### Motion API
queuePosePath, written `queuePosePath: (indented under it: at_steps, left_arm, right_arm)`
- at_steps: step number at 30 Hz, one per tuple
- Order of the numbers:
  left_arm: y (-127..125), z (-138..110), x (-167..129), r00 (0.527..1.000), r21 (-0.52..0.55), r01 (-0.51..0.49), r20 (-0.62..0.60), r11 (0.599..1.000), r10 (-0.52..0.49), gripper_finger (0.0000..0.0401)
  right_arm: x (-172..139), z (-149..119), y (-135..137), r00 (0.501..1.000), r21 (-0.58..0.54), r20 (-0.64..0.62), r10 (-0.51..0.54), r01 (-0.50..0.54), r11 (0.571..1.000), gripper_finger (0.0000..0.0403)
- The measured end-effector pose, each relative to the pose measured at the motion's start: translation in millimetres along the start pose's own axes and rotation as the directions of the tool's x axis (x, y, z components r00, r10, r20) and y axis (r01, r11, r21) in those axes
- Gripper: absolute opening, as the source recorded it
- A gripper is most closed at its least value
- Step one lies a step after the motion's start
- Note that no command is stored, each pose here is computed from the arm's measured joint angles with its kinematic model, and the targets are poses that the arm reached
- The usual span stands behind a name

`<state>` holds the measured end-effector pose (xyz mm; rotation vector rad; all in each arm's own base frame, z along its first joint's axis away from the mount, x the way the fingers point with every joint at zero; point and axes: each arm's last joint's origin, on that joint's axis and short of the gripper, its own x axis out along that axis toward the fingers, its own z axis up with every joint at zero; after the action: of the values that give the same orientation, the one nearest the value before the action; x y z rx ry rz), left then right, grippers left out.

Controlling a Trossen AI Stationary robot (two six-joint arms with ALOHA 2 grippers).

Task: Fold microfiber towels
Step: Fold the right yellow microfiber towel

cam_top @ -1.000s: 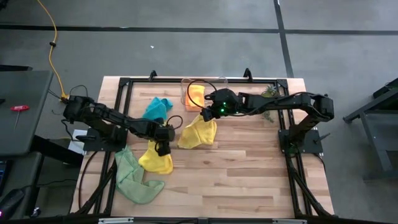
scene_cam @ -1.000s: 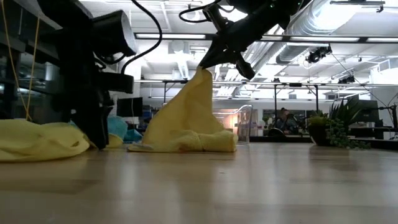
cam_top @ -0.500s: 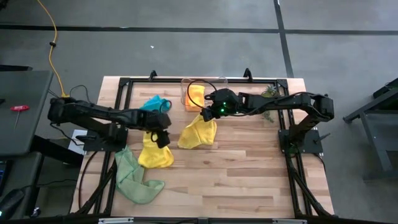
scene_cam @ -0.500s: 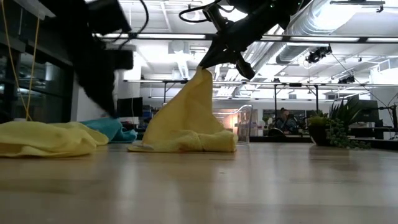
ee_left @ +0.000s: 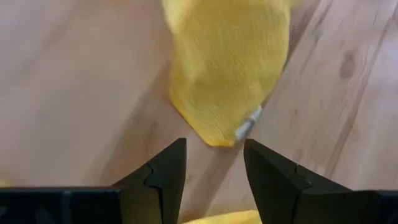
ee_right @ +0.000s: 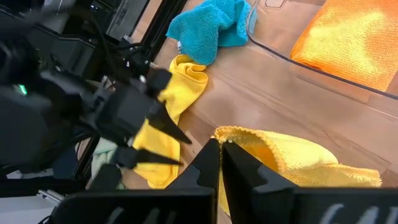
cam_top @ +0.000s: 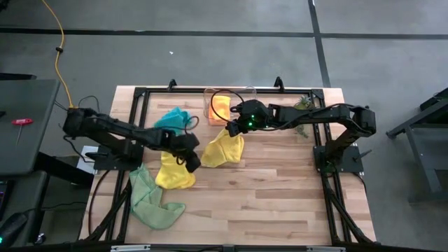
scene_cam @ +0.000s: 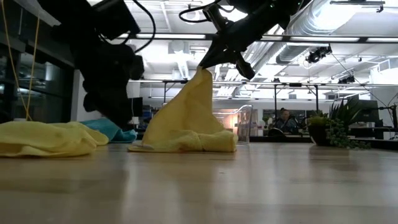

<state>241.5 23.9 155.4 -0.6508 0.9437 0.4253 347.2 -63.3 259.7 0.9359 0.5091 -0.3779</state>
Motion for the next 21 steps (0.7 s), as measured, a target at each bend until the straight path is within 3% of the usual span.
queuePosePath:
  at_steps: [8, 15, 21]
  left_arm:
    - [-12, -12, 32, 1.000, -0.067, -0.021, -0.008, 0.998, 0.020, 0.0150]
    - [-17, -16, 42, 0.998, -0.080, -0.061, 0.028, 0.995, 0.064, 0.0146]
    - [-19, -20, 44, 0.991, -0.059, -0.114, 0.063, 0.992, 0.118, 0.0111]
  right_arm:
    - [0, 0, 0, 1.000, 0.000, 0.000, 0.000, 0.000, 1.000, 0.0000]
    - [0, 0, 0, 1.000, 0.000, 0.001, 0.000, 0.000, 1.000, 0.0000]
    - [0, 0, 0, 1.000, 0.000, 0.000, 0.000, 0.000, 1.000, 0.0000]
